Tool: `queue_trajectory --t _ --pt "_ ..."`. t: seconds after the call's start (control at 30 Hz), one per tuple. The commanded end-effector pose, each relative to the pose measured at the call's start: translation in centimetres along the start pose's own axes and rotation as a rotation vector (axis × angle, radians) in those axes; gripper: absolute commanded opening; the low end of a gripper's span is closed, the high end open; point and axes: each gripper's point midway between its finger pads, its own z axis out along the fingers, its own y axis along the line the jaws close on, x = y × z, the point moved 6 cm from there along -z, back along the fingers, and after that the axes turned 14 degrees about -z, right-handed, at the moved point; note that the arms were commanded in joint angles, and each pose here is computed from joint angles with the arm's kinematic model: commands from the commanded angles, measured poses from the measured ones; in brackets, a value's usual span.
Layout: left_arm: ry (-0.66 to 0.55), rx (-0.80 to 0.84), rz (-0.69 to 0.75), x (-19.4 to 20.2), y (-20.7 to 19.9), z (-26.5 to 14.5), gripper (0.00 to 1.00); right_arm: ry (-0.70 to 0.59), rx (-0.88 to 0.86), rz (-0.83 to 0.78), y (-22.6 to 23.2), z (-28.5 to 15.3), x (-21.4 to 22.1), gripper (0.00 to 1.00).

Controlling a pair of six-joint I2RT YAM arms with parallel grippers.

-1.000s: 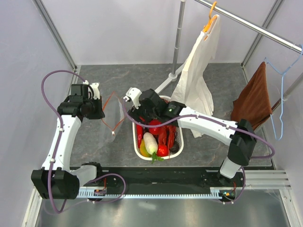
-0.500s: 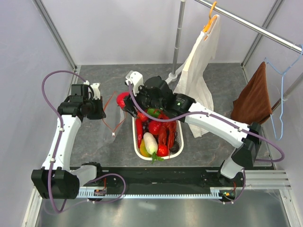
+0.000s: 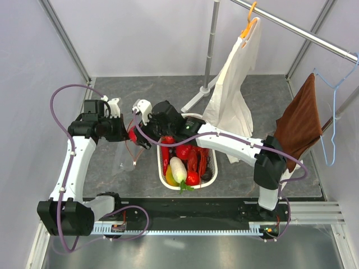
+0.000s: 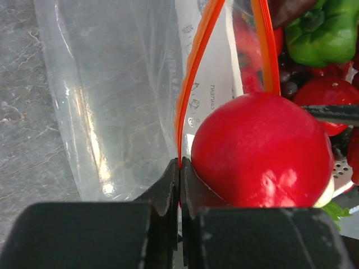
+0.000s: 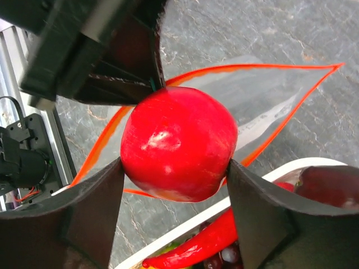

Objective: Place the food in the zip-top bag and seal the zipper
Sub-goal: Place the fake fruit in the zipper food storage bag.

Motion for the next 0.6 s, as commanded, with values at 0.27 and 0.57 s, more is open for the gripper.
queue_trajectory --t 0.27,0.57 --pt "-0.018 0.18 -0.009 -0.8 -2.8 -1.7 0.02 -0.059 0.046 -0.012 -0.2 -1.7 -1.8 0.98" --pt "-0.037 0.221 -0.018 -1.4 -3.8 -2.7 0.02 -0.017 0.143 0.15 -2.3 -5.3 0.3 0.89"
